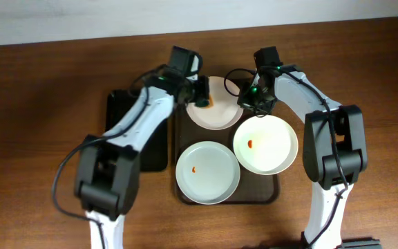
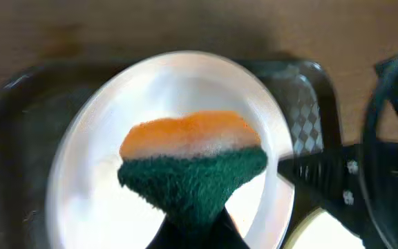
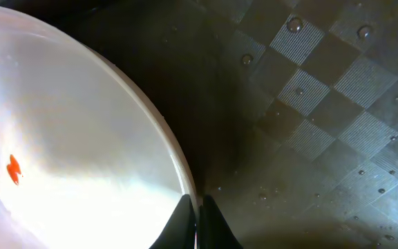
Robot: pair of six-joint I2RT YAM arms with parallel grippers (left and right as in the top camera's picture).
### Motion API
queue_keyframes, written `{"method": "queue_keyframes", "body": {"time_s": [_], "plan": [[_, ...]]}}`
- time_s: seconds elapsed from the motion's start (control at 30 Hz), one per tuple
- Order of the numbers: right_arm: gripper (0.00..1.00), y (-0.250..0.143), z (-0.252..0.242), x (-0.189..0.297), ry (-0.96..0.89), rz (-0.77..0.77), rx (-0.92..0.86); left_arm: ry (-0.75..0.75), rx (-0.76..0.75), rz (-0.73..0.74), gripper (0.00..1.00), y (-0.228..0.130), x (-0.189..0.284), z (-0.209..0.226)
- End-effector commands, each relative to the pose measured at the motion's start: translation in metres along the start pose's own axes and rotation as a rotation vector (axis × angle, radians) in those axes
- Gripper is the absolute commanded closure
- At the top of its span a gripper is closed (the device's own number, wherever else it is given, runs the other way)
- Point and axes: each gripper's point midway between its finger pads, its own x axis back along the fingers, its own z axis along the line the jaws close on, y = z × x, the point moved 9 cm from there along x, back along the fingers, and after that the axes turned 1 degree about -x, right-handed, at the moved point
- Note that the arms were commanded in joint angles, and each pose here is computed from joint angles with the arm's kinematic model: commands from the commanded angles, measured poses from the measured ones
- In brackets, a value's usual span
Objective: Clean dirty plates on tray and stack at the side
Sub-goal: 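Scrub the top white plate with the sponge in the left gripper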
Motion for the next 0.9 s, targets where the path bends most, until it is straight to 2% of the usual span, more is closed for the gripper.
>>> {"method": "queue_keyframes", "body": {"time_s": [0.0,0.23,0.47,0.5,0.53,0.67,0.77,0.87], "plan": [[0.96,-0.005,-0.005,-0.009,-0.035,0.023,0.052,-0.023,-0.025,-0.003,1.0,-0.007,-0.032,-0.008],[0.96,-0.008,-0.004,-0.009,-0.036,0.039,0.287,0.009,-0.129,-0.086,1.0,0.003,-0.039,-0.006],[0.96,-0.009,-0.006,-0.009,-0.047,0.05,0.304,0.05,-0.128,0.061,1.0,-0.036,-0.082,0.003],[0.96,-0.009,-0.006,-0.009,-0.048,0.05,0.304,0.09,-0.125,0.072,1.0,-0.038,-0.083,0.009],[0.96,-0.009,-0.006,-0.009,-0.048,0.052,0.303,0.204,-0.129,0.07,1.0,-0.039,-0.08,0.021],[0.96,-0.013,-0.008,-0.009,-0.057,0.074,0.297,0.436,-0.293,0.036,1.0,-0.032,-0.073,0.038],[0.96,-0.014,-0.008,-0.009,-0.06,0.08,0.294,0.683,-0.389,0.032,1.0,-0.031,-0.063,0.05],[0.96,-0.014,-0.01,-0.009,-0.077,0.079,0.293,0.783,-0.419,0.055,1.0,-0.029,-0.053,0.051]]}}
